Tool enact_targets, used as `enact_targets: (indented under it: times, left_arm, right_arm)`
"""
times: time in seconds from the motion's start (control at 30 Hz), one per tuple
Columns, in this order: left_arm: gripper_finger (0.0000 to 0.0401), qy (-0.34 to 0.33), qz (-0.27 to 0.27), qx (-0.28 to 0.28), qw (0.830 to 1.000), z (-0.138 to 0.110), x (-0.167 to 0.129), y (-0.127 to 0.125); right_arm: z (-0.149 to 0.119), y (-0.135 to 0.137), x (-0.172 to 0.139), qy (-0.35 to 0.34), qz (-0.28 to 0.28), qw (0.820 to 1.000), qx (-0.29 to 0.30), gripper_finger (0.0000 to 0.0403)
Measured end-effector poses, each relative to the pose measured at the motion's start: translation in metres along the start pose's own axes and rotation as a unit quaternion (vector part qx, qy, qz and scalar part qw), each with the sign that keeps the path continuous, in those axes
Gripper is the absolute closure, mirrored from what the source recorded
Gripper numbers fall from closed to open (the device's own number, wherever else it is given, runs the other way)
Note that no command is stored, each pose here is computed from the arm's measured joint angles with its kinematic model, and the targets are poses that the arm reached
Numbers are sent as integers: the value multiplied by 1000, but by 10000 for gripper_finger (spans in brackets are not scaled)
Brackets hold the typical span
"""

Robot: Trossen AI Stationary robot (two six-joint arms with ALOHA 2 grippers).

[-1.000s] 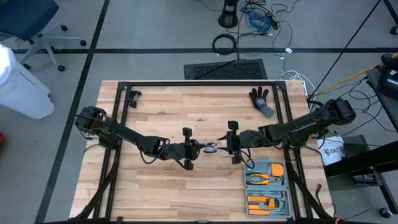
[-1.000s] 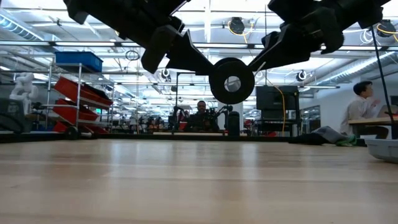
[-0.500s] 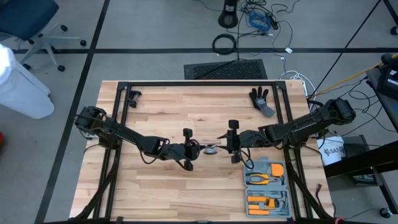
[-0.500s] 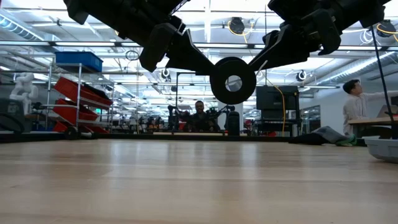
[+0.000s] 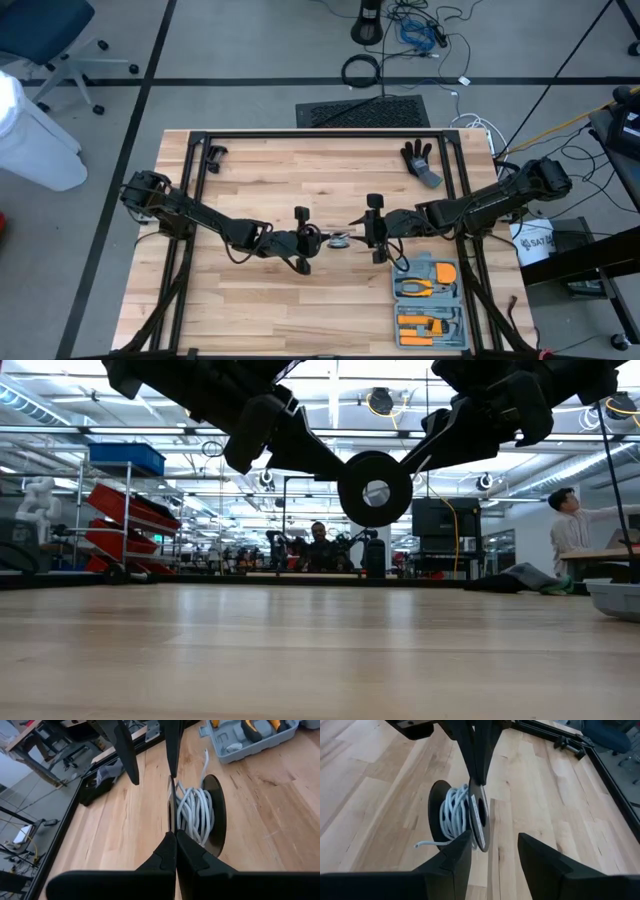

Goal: Coil cords
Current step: Uncoil the white cable wire from the spool

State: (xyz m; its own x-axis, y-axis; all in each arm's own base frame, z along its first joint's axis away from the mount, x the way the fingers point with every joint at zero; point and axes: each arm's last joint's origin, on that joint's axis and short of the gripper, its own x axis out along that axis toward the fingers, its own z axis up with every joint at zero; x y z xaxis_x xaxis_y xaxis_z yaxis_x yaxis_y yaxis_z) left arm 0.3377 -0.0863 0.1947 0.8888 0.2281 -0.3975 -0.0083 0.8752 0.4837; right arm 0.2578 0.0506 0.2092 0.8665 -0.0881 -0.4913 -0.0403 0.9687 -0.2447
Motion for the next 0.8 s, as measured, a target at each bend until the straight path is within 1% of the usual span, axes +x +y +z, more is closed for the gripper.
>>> enact_targets:
  times: [0.13,0.3,0.5,0.57,0.63,0.73,0.8]
  left_arm:
    - [401,-12,-5,-5,1000,2,0,0]
    - [401,-11,-8,-4,1000,2,0,0]
    - [401,-9,-9,-3,1000,1,0,0]
    - [401,-9,-9,-3,1000,1,0,0]
    - [401,-9,-9,-3,1000,1,0,0]
    - [401,-9,-9,-3,1000,1,0,0]
    - [401,-9,-8,-4,1000,1,0,0]
  right_arm:
    - [-2,2,7,4,-1,1000,-1,255]
    - [-5,6,18,1,-2,1000,-4,255]
    - [-6,7,20,-3,-2,1000,-10,260]
    - [-6,7,20,-3,-2,1000,-11,273]
    - [-6,7,20,-2,0,1000,-13,298]
    - [-7,7,20,2,3,1000,-14,352]
    - [-7,8,20,1,18,1000,-16,387]
